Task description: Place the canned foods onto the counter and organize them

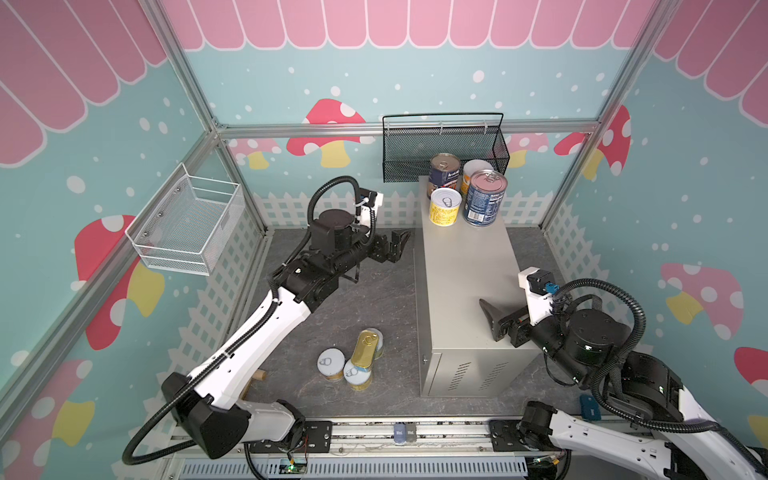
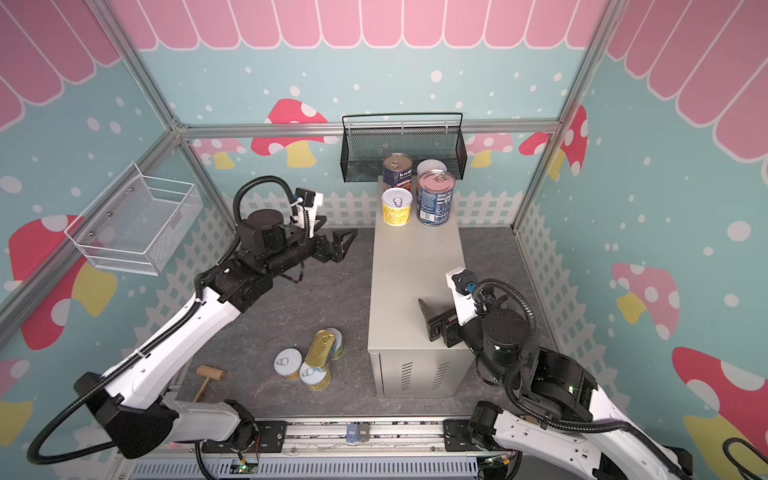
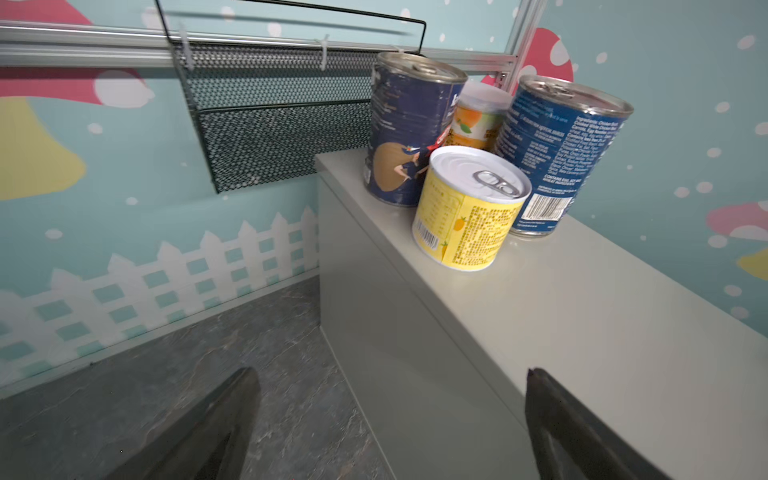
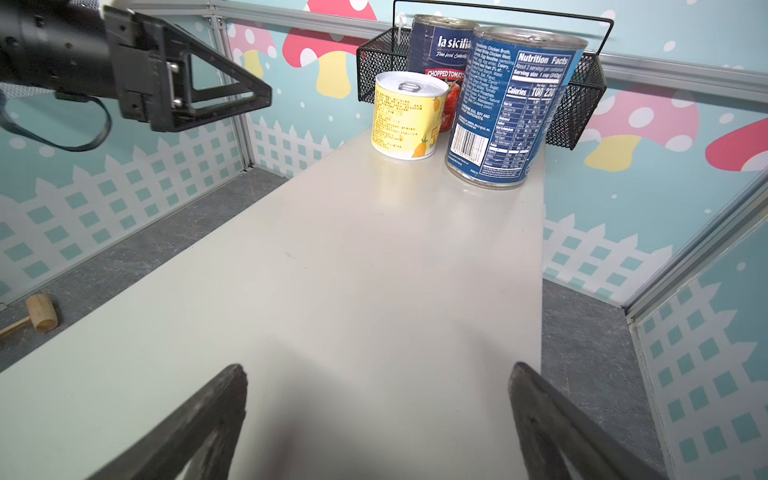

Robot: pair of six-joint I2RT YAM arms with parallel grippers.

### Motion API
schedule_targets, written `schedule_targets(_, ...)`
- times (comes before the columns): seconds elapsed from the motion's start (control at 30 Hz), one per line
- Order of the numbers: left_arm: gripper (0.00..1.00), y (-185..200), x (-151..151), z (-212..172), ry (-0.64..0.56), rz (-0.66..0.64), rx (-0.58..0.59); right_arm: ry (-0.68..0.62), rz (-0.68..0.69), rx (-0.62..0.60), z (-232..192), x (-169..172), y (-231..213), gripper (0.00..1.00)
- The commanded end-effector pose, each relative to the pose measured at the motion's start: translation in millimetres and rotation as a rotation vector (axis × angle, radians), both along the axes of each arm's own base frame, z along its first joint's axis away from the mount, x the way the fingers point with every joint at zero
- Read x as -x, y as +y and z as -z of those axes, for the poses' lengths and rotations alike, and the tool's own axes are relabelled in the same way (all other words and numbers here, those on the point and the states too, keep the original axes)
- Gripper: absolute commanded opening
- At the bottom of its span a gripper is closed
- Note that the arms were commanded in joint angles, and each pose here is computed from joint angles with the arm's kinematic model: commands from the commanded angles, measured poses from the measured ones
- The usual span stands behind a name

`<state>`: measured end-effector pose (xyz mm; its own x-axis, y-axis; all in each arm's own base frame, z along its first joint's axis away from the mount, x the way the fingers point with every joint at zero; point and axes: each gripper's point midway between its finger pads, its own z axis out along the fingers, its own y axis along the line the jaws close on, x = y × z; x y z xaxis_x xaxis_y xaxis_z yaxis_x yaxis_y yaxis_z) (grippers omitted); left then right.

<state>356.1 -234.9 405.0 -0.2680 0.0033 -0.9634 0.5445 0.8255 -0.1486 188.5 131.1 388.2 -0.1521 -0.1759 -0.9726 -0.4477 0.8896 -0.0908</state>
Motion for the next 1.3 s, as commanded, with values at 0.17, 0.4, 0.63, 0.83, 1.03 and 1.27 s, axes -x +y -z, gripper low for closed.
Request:
schedule_targets(0.17, 0.99, 72.2, 38.9, 54.9, 0.176, -0.203, -0.149, -0.014, -0.060, 0.065, -9.4, -0.4, 13.7, 0.99)
schedule_targets(0.4, 0.99, 103.3, 65.4, 97.8, 0.315, -0.280, -0.212, 0.012, -0.146, 0.131, -6.8, -1.4, 37.5, 0.99)
schedule_targets(0.63, 0.99, 111.6, 91.3, 139.6, 0.455, -0.285, -0.218, 0.073, -0.241, 0.185, 0.5, -0.8, 64.2, 0.99)
schedule_targets(0.83, 0.99, 87.3, 81.1, 127.0, 0.440, -0.191, -0.174, 0.074, -0.211, 0.193, -1.8, -6.1, 63.8, 0.99)
schedule_targets(1.03, 0.99, 62.7, 30.5, 78.7, 0.288, -0.205, -0.072, 0.085, -0.180, 0.139, -5.1, -2.6, 53.4, 0.99)
schedule_targets(1.27, 0.99, 19.6, -32.6, 42.9, 0.209, -0.162, -0.017, 0.113, -0.169, 0.089, -4.3, 9.8, 35.2, 0.99)
